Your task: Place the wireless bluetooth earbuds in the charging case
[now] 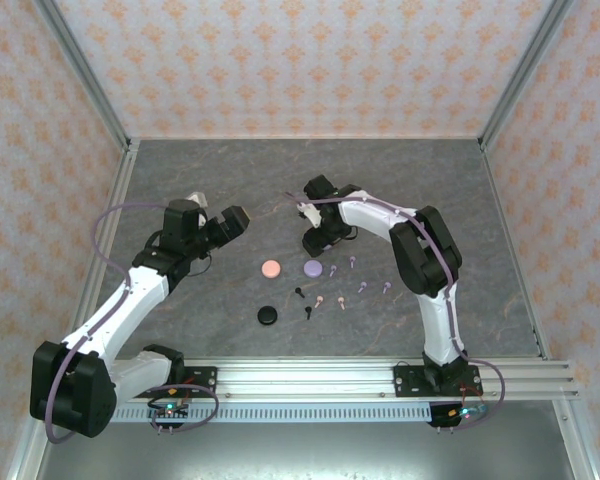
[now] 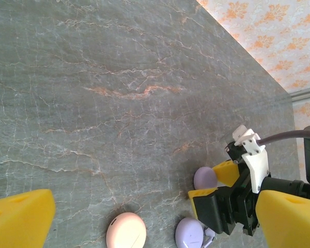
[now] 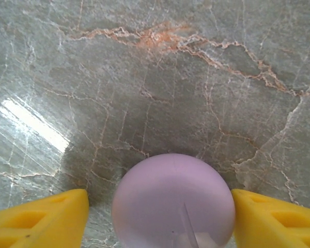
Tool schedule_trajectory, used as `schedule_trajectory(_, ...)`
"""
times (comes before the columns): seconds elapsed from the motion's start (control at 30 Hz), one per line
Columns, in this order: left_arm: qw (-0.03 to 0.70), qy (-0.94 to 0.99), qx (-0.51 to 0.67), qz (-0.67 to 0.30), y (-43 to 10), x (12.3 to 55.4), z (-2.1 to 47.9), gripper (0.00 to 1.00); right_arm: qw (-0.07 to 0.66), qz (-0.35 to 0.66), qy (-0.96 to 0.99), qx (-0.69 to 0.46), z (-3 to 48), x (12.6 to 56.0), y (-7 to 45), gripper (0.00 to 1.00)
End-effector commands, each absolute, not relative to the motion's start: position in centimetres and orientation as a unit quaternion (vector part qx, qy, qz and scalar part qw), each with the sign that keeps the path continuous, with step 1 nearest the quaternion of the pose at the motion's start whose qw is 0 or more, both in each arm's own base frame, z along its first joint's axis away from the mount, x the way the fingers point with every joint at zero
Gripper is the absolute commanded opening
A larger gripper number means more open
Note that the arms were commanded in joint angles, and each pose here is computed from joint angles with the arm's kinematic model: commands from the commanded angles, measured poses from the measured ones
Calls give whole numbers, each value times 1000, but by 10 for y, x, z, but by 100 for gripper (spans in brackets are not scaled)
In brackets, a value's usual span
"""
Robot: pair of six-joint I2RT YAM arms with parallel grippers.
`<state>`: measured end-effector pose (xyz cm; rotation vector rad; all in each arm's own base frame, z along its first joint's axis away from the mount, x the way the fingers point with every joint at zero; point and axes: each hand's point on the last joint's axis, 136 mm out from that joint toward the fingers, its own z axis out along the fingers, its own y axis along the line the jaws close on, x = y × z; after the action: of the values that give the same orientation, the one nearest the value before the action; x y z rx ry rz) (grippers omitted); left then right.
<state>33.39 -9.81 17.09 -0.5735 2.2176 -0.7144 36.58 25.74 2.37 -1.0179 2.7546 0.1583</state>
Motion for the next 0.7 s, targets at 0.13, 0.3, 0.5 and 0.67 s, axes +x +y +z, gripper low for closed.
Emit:
schedule_trajectory(0.13,379,861,-213,-263,-95,334,184,100,79,44,933,-349,19,354,252,65)
schedule_trajectory(0.3,378,861,-213,-264,-95,334,182,100,78,41,934,-346,21,349,247,63)
schedule_trajectory(0.5,376,862,-215,-264,-95,334,179,100,86,40,936,-339,23,345,244,62)
schedule_trajectory(0.67,377,861,-214,-264,-95,335,179,100,88,38,937,-337,21,345,244,59)
